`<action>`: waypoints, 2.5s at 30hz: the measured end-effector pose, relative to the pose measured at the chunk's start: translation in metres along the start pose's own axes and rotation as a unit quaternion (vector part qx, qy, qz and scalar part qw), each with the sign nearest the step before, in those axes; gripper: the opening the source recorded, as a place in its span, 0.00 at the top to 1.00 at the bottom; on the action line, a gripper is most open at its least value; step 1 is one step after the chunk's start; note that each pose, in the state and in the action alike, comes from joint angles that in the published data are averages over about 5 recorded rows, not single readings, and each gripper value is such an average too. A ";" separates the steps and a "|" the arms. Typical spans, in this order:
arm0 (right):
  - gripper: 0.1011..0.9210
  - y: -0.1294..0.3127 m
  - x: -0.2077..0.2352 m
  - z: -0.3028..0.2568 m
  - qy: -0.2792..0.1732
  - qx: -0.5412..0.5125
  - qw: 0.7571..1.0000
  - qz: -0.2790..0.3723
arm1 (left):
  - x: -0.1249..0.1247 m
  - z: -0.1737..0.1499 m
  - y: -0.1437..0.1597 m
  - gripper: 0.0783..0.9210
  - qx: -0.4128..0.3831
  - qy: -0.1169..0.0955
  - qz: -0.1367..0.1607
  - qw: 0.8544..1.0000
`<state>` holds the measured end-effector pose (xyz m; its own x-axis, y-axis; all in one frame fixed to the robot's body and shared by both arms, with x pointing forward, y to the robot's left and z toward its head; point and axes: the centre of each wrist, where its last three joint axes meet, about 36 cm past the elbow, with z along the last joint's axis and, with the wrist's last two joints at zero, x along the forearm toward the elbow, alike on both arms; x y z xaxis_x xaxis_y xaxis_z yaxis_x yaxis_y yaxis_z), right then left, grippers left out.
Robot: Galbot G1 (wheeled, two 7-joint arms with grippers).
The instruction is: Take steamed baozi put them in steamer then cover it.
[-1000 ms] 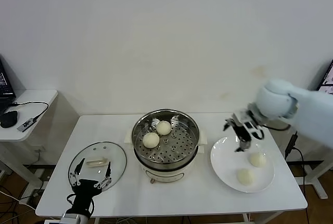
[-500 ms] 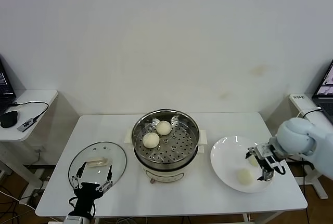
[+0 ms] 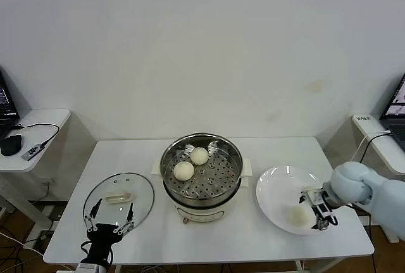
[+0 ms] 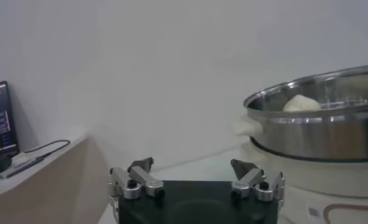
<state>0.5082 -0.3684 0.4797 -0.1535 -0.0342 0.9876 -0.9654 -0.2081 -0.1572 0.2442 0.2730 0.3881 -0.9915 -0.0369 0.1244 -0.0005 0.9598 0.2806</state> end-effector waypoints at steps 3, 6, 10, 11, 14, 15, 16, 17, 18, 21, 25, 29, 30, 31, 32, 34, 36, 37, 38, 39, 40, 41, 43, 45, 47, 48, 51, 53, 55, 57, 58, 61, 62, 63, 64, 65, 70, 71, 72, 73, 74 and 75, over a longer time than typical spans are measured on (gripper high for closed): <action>0.16 -0.002 -0.007 0.001 0.002 -0.005 1.000 0.000 | -0.001 0.001 0.000 0.12 0.000 0.001 -0.001 1.000; 0.18 -0.002 -0.014 0.001 0.002 -0.010 1.000 -0.002 | -0.001 0.001 0.000 0.12 0.000 0.001 -0.001 1.000; 0.22 -0.003 -0.022 0.001 0.002 -0.017 1.000 -0.002 | -0.001 0.001 0.000 0.12 0.001 0.001 -0.001 1.000; 0.23 -0.004 -0.023 0.000 0.002 -0.018 1.000 -0.001 | -0.001 0.002 0.000 0.12 0.001 0.001 -0.001 1.000; 0.29 -0.006 -0.025 -0.001 0.001 -0.021 1.000 0.001 | -0.001 0.002 0.000 0.12 0.000 0.001 -0.001 1.000; 0.30 -0.007 -0.025 -0.001 0.000 -0.022 1.000 0.001 | -0.001 0.001 0.000 0.12 0.000 0.001 -0.001 1.000; 0.32 -0.007 -0.025 -0.001 0.000 -0.022 1.000 0.001 | -0.001 0.001 0.000 0.12 0.000 0.001 -0.001 1.000; 0.34 -0.008 -0.025 -0.001 0.000 -0.023 1.000 0.001 | -0.001 0.001 -0.001 0.12 0.000 0.001 -0.001 1.000; 0.36 -0.008 -0.025 -0.001 -0.001 -0.024 1.000 0.001 | -0.001 0.001 -0.001 0.12 0.000 0.000 -0.001 1.000; 0.39 -0.010 -0.023 -0.001 -0.002 -0.026 1.000 0.002 | -0.001 0.000 -0.001 0.12 0.001 0.000 -0.001 1.000; 0.42 -0.015 -0.016 0.000 -0.005 -0.029 1.000 0.006 | -0.001 0.000 -0.002 0.12 0.002 -0.001 -0.001 1.000; 0.42 -0.022 -0.003 0.003 -0.007 -0.035 0.999 0.014 | -0.001 -0.002 -0.003 0.12 0.002 -0.004 0.000 1.000; 0.42 -0.024 0.001 0.003 -0.008 -0.036 0.999 0.016 | -0.001 -0.003 -0.003 0.12 0.002 -0.005 0.000 1.000; 0.42 -0.026 0.005 0.004 -0.009 -0.037 0.999 0.019 | -0.001 -0.004 -0.003 0.12 0.002 -0.006 0.000 1.000; 0.42 -0.029 0.010 0.005 -0.009 -0.039 0.999 0.023 | -0.001 -0.004 -0.002 0.12 0.002 -0.007 0.001 1.000; 0.42 -0.034 0.021 0.007 -0.011 -0.042 0.999 0.031 | -0.001 -0.005 -0.003 0.12 0.002 -0.008 0.001 1.000; 0.42 -0.041 0.034 0.008 -0.013 -0.045 0.998 0.041 | -0.002 -0.006 -0.003 0.12 0.002 -0.010 0.002 1.000; 0.42 -0.044 0.041 0.009 -0.015 -0.046 0.998 0.046 | -0.002 -0.006 -0.003 0.12 0.002 -0.011 0.003 1.000; 0.42 -0.048 0.048 0.009 -0.017 -0.047 0.997 0.051 | -0.002 -0.006 -0.003 0.12 0.002 -0.012 0.004 1.000; 0.42 -0.052 0.055 0.009 -0.019 -0.048 0.997 0.057 | -0.003 -0.007 -0.003 0.12 0.002 -0.012 0.004 1.000; 0.42 -0.057 0.063 0.008 -0.022 -0.049 0.997 0.062 | -0.003 -0.007 -0.004 0.12 0.002 -0.013 0.004 1.000; 0.42 -0.061 0.070 0.008 -0.024 -0.049 0.996 0.068 | -0.003 -0.008 -0.004 0.12 0.002 -0.014 0.005 1.000; 0.42 -0.070 0.086 0.006 -0.030 -0.049 0.995 0.078 | -0.003 -0.008 -0.003 0.12 0.001 -0.014 0.005 1.000; 0.41 -0.078 0.102 0.003 -0.036 -0.048 0.994 0.089 | -0.003 -0.009 -0.003 0.12 0.001 -0.015 0.006 1.000; 0.41 -0.088 0.117 -0.002 -0.043 -0.044 0.993 0.100 | -0.002 -0.009 -0.003 0.12 0.000 -0.015 0.006 1.000; 0.41 -0.093 0.125 -0.006 -0.046 -0.042 0.992 0.106 | -0.002 -0.010 -0.002 0.12 0.000 -0.016 0.006 1.000; 0.41 -0.109 0.149 -0.019 -0.056 -0.031 0.990 0.123 | -0.001 -0.011 -0.003 0.12 0.001 -0.017 0.006 1.000; 0.41 -0.120 0.163 -0.030 -0.063 -0.021 0.989 0.134 | -0.001 -0.012 -0.003 0.12 0.002 -0.018 0.006 1.000; 0.41 -0.130 0.176 -0.045 -0.071 -0.008 0.987 0.143 | -0.001 -0.012 -0.002 0.12 0.002 -0.018 0.004 1.000; 0.41 -0.138 0.184 -0.061 -0.079 0.008 0.986 0.148 | -0.001 -0.012 -0.002 0.12 0.001 -0.018 0.003 1.000; 0.41 -0.141 0.187 -0.070 -0.084 0.016 0.985 0.150 | -0.001 -0.012 -0.001 0.12 0.001 -0.018 0.002 1.000; 0.41 -0.149 0.191 -0.098 -0.101 0.043 0.982 0.153 | -0.001 -0.011 0.002 0.12 -0.002 -0.017 0.000 1.000; 0.41 -0.151 0.191 -0.107 -0.106 0.053 0.981 0.153 | -0.001 -0.011 0.002 0.12 -0.003 -0.017 -0.001 1.000; 0.41 -0.152 0.190 -0.116 -0.112 0.063 0.980 0.152 | 0.000 -0.011 0.003 0.12 -0.004 -0.017 -0.001 1.000; 0.41 -0.154 0.188 -0.125 -0.117 0.073 0.979 0.150 | 0.000 -0.012 0.004 0.12 -0.004 -0.018 -0.002 1.000; 0.41 -0.154 0.186 -0.133 -0.121 0.082 0.978 0.149 | 0.000 -0.012 0.005 0.12 -0.005 -0.018 -0.003 1.000; 0.41 -0.157 0.169 -0.168 -0.136 0.133 0.972 0.139 | 0.000 -0.015 0.007 0.12 -0.004 -0.022 -0.008 1.000; 0.41 -0.157 0.165 -0.174 -0.138 0.144 0.970 0.137 | 0.000 -0.016 0.007 0.12 -0.004 -0.023 -0.009 1.000; 0.41 -0.157 0.160 -0.180 -0.140 0.157 0.968 0.135 | 0.000 -0.016 0.008 0.12 -0.004 -0.023 -0.009 1.000; 0.41 -0.157 0.156 -0.186 -0.142 0.170 0.966 0.132 | 0.000 -0.016 0.008 0.12 -0.003 -0.023 -0.010 1.000; 0.41 -0.156 0.152 -0.191 -0.143 0.184 0.964 0.130 | 0.000 -0.016 0.008 0.12 -0.003 -0.022 -0.011 1.000; 0.41 -0.156 0.147 -0.196 -0.143 0.198 0.961 0.129 | 0.000 -0.016 0.008 0.12 -0.003 -0.022 -0.012 1.000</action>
<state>0.5944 -0.1494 0.6498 -0.2575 -0.3905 0.8839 -0.7386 -0.5103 -0.4406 0.2458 0.2767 0.4055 -0.9961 -0.0478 0.0746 -0.0244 0.9573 0.2881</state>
